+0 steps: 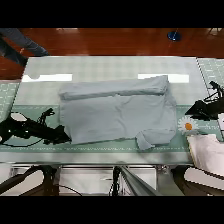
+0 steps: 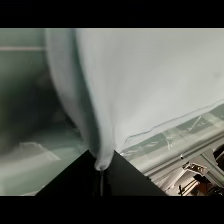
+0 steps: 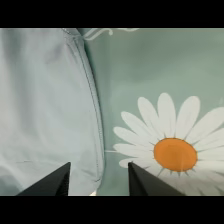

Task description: Fold the shirts.

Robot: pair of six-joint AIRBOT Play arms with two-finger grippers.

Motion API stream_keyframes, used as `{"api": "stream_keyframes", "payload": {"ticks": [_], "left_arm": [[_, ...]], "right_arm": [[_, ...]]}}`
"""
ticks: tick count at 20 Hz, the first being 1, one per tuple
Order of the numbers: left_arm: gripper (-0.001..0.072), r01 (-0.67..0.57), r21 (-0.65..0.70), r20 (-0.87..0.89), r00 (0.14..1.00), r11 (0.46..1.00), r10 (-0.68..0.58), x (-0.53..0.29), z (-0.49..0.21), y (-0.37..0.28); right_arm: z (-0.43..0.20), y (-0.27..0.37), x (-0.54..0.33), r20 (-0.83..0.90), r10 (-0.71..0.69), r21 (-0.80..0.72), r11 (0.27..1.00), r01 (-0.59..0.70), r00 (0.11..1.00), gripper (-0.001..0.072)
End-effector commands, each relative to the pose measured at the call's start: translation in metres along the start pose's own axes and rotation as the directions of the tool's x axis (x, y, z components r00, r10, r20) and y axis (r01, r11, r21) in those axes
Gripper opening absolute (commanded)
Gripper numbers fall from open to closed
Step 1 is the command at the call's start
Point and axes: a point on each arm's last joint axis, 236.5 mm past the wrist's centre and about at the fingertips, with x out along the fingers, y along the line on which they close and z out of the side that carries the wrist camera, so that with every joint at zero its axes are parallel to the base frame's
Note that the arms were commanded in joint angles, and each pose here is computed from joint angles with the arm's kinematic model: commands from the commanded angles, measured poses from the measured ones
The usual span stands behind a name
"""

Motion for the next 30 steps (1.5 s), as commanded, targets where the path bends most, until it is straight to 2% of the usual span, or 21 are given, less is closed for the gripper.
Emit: {"api": "stream_keyframes", "payload": {"ticks": [1,4,6,9,12,15,21,25,26,27,28,29,30], "left_arm": [[0.0025,-0.045,0.002,-0.023,0.999,0.999,0.045,0.013,0.0,0.005],[0.0025,-0.048,0.009,-0.023,0.999,0.999,0.049,0.012,0.0,0.005],[0.0025,-0.049,0.021,-0.023,0.999,0.999,0.049,0.012,0.0,0.005],[0.0025,-0.049,0.029,-0.024,0.998,0.998,0.05,0.012,0.0,0.006],[0.0025,-0.05,0.045,-0.027,0.998,0.998,0.052,0.012,-0.001,0.006],[0.0025,-0.054,0.055,-0.028,0.998,0.997,0.055,0.012,-0.001,0.007],[0.0025,-0.059,0.06,-0.031,0.998,0.996,0.061,0.012,-0.002,0.008],[0.0025,-0.058,0.06,-0.033,0.998,0.997,0.06,0.012,-0.002,0.008],[0.0025,-0.057,0.06,-0.037,0.998,0.997,0.059,0.012,-0.003,0.008],[0.0025,-0.055,0.068,-0.04,0.997,0.996,0.058,0.012,-0.004,0.008],[0.0025,-0.053,0.075,-0.046,0.997,0.996,0.057,0.012,-0.005,0.007],[0.0025,-0.055,0.076,-0.049,0.997,0.996,0.059,0.012,-0.006,0.008],[0.0025,-0.059,0.078,-0.052,0.997,0.995,0.064,0.012,-0.007,0.009]], "right_arm": [[0.005,0.002,-0.014,0.063,-0.03,-0.019,0.999,0.031,0.998,0.0417],[-0.011,-0.006,-0.019,0.015,-0.079,-0.005,0.997,0.079,0.997,0.0427],[-0.024,0.001,-0.012,-0.03,-0.03,0.011,0.999,0.03,0.999,0.0559],[-0.051,0.013,0.006,-0.098,0.083,0.055,0.995,-0.078,0.992,0.0559],[-0.075,0.004,0.024,-0.138,0.065,0.086,0.995,-0.054,0.988,0.055],[-0.076,-0.004,0.039,-0.094,0.037,0.082,0.996,-0.03,0.995,0.0535],[-0.095,0.001,0.071,-0.096,0.094,0.137,0.987,-0.08,0.991,0.0533],[-0.088,0.019,0.091,-0.072,0.088,0.09,0.993,-0.081,0.993,0.0504],[-0.086,0.024,0.095,-0.07,0.07,0.072,0.995,-0.065,0.995,0.0477],[-0.083,0.028,0.1,-0.066,0.051,0.059,0.997,-0.047,0.997,0.0417],[-0.083,0.032,0.103,-0.07,0.034,0.047,0.998,-0.031,0.997,0.0259],[-0.085,0.033,0.105,-0.082,0.02,0.04,0.999,-0.017,0.996,0.0059],[-0.087,0.036,0.103,-0.088,0.02,0.041,0.999,-0.017,0.996,0.0023]]}}
